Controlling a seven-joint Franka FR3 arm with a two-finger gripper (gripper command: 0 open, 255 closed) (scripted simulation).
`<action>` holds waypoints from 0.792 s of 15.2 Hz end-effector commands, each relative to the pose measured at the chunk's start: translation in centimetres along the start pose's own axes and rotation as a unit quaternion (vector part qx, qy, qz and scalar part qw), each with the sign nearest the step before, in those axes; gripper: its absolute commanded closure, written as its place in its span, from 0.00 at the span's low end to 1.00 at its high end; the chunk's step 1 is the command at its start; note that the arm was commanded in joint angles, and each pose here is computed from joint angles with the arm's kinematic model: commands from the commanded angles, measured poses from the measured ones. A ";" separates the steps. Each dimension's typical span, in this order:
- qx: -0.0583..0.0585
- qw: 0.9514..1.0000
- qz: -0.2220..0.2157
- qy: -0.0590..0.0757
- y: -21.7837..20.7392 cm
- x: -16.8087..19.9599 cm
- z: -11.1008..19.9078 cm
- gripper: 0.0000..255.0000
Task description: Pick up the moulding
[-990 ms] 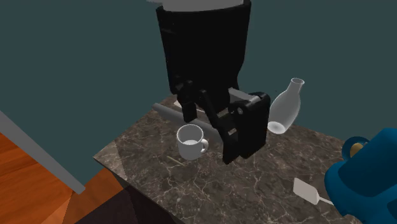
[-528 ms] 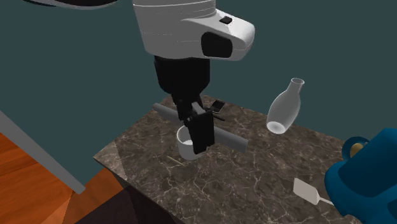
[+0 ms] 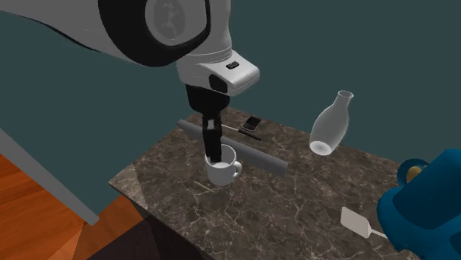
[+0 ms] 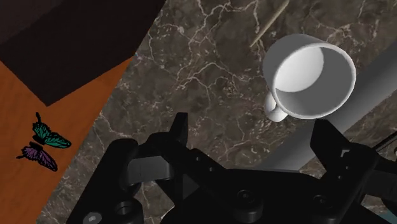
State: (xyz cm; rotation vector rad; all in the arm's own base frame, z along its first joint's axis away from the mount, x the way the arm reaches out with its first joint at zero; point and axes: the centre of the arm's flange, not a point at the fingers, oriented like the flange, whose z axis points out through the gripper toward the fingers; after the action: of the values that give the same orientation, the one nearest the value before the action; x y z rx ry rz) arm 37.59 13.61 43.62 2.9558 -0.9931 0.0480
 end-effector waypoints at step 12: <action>0.007 0.971 0.240 -0.012 -12.8 2.9 10.6 0.00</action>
State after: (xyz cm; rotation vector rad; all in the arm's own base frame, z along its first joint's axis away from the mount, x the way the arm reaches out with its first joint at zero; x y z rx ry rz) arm 46.41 21.46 34.24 2.6904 -1.6276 0.0287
